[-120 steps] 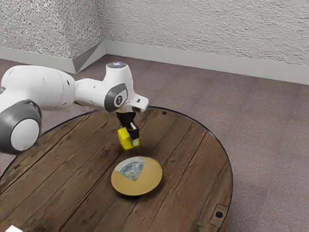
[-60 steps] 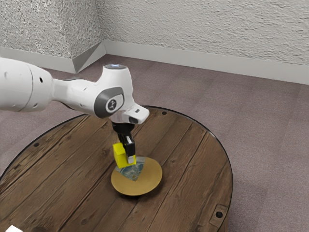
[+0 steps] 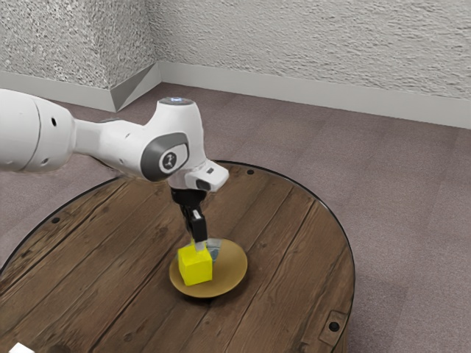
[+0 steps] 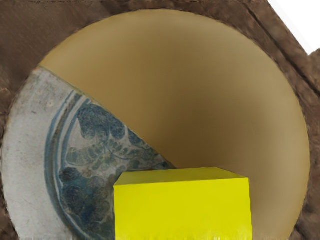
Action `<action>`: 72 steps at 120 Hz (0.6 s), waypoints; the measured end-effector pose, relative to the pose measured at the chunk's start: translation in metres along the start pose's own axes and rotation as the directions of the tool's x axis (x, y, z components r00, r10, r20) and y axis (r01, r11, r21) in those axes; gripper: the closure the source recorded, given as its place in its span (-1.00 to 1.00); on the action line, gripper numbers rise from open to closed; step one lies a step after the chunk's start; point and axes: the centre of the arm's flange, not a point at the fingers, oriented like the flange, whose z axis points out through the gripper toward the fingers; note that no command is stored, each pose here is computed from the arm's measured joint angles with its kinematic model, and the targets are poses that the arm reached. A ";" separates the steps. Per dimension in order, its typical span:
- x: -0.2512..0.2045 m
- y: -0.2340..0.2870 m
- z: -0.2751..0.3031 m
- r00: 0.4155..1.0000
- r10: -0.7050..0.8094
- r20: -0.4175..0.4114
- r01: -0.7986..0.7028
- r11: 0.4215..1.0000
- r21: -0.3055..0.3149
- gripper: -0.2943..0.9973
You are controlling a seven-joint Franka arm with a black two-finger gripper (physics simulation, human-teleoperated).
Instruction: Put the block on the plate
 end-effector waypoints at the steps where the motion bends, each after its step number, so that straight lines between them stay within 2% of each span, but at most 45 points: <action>1: 0.000 -0.001 -0.003 1.000 -0.001 -0.004 0.001 1.000 0.002 -0.42; 21: -0.013 -0.052 -0.071 0.993 -0.097 -0.061 0.099 0.994 0.042 -0.49; 29: -0.021 -0.078 -0.118 0.985 -0.141 -0.099 0.149 0.985 0.081 -0.50; 38: -0.035 -0.099 -0.154 0.976 -0.189 -0.107 0.200 0.973 0.114 -0.52; 56: -0.062 -0.092 -0.217 0.965 -0.226 -0.134 0.245 0.957 0.156 -0.53; 72: -0.068 -0.086 -0.228 0.962 -0.248 -0.114 0.264 0.952 0.154 -0.54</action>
